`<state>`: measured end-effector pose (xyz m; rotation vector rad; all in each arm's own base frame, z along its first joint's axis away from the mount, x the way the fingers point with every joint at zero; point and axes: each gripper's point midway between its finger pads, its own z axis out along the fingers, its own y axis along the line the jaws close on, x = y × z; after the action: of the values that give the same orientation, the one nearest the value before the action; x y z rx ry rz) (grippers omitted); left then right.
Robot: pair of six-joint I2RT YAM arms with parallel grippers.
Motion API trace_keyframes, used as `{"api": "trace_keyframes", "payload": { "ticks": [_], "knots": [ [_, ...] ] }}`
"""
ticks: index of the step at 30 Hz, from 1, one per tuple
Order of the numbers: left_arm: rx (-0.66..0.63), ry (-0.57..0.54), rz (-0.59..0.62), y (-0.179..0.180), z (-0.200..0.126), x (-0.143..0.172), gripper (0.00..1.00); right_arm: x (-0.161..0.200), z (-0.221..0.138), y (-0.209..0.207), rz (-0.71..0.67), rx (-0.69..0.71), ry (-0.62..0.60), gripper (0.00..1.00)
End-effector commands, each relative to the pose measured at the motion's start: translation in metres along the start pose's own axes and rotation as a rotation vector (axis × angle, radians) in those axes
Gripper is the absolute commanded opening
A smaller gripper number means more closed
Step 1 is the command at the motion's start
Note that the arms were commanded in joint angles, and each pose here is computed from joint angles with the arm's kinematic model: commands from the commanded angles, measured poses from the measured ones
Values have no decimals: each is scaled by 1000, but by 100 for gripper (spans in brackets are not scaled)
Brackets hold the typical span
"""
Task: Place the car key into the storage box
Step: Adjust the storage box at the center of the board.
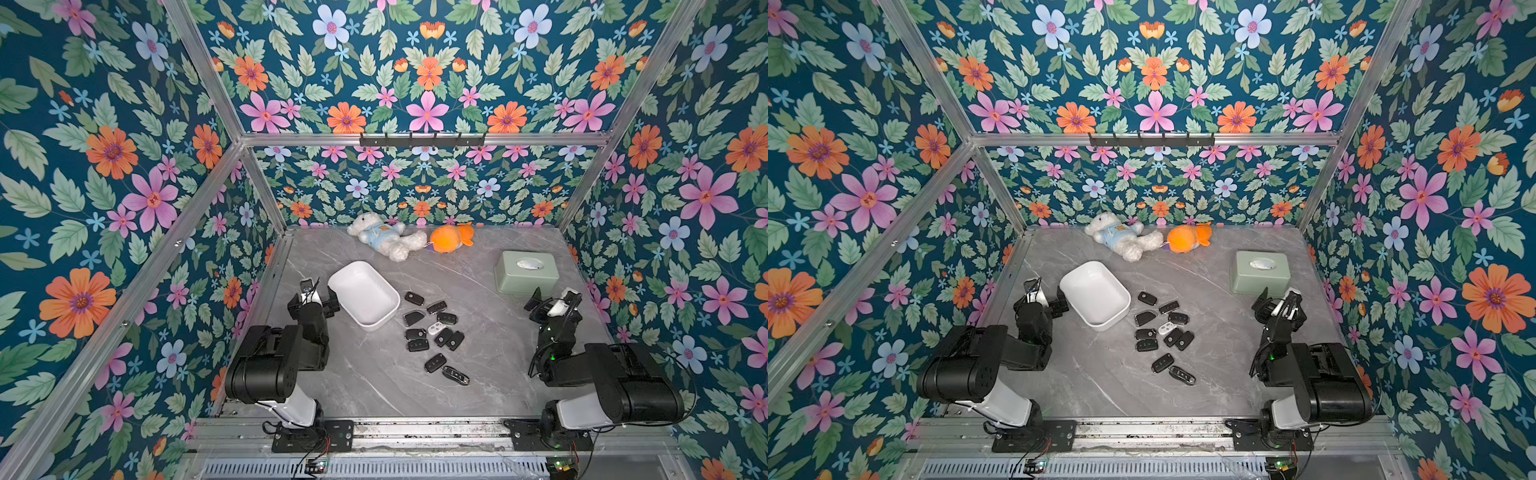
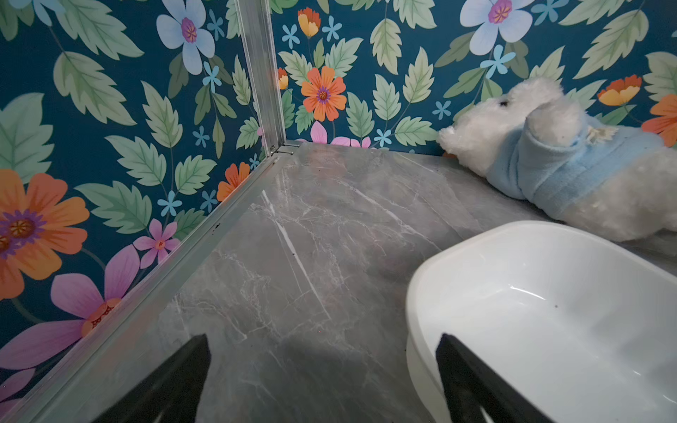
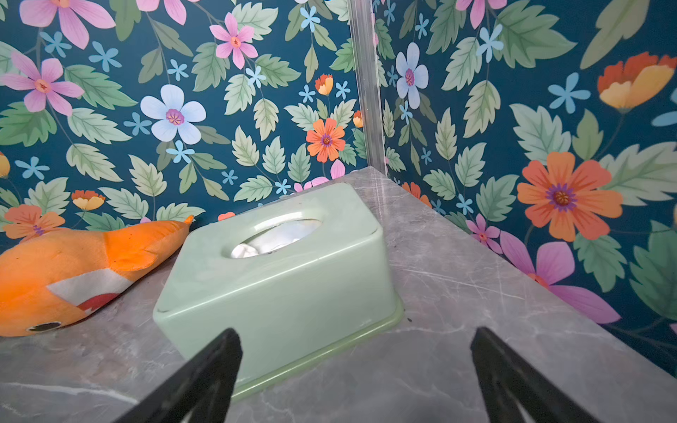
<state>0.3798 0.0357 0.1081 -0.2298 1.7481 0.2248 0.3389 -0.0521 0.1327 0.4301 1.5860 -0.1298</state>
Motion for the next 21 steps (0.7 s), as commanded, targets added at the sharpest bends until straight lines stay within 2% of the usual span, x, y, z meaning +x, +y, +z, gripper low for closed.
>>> {"api": "trace_keyframes", "payload": {
  "ticks": [1, 21],
  "knots": [
    [-7, -16, 4, 1, 0, -4, 100, -7, 0, 3, 5, -12, -25, 99],
    [4, -13, -1, 1, 1, -4, 100, -7, 0, 3, 4, -12, -24, 99]
  ]
}}
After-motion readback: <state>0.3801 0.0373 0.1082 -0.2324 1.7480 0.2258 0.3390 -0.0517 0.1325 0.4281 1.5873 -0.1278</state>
